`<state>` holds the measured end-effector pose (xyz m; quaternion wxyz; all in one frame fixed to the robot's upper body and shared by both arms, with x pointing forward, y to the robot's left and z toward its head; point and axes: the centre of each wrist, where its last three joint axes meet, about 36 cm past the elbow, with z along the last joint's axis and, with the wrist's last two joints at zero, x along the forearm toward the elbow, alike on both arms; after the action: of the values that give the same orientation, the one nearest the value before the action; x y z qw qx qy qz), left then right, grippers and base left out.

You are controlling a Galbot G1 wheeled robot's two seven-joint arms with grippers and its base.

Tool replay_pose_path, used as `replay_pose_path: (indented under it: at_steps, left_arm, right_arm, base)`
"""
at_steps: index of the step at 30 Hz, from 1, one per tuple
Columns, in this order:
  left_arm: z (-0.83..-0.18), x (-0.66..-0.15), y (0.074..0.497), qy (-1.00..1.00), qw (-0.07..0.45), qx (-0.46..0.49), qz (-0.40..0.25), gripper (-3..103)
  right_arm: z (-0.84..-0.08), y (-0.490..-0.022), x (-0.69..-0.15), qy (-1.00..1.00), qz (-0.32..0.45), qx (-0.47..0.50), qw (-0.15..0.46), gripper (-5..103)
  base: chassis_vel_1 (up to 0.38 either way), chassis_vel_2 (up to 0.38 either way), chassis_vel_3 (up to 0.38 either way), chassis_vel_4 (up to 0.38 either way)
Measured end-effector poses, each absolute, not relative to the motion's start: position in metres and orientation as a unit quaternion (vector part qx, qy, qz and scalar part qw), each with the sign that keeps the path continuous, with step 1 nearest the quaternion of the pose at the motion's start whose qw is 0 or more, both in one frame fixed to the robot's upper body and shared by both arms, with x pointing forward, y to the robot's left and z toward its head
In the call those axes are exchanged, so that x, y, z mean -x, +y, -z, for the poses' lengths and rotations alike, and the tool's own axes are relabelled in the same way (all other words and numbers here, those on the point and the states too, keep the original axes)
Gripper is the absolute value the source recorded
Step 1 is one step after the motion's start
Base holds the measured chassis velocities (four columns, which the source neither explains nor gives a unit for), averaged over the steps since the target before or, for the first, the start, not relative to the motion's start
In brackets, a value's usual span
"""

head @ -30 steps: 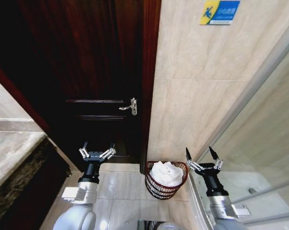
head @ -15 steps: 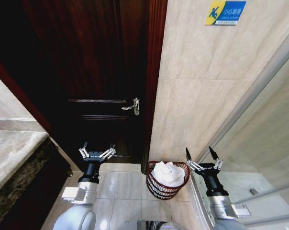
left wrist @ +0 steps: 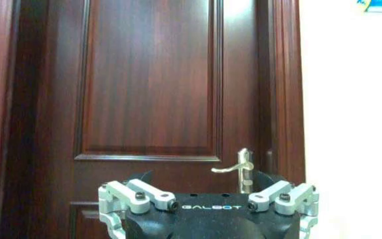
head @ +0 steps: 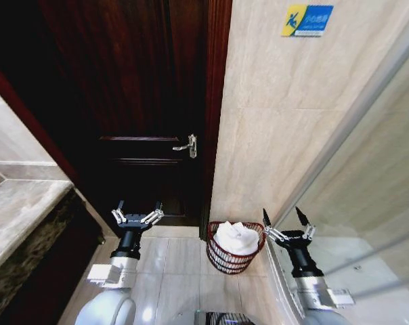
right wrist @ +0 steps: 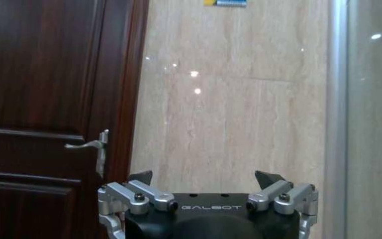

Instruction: Discard the used towel into the hamper.

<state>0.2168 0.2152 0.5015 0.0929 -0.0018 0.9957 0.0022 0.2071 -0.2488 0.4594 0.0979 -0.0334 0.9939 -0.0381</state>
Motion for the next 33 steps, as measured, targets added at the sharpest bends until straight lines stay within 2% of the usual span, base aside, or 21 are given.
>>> replay_pose_path:
  at_steps: [33]
  left_arm:
    - [-0.5015, -0.2168, 0.2152, 0.996, 0.093, 0.002, -0.002, 100]
  right_arm:
    - [-0.4594, -0.2488, -0.2071, 0.994, 0.038, 0.033, 0.098, 100]
  base:
    - [0.216, -0.218, -0.219, 0.216]
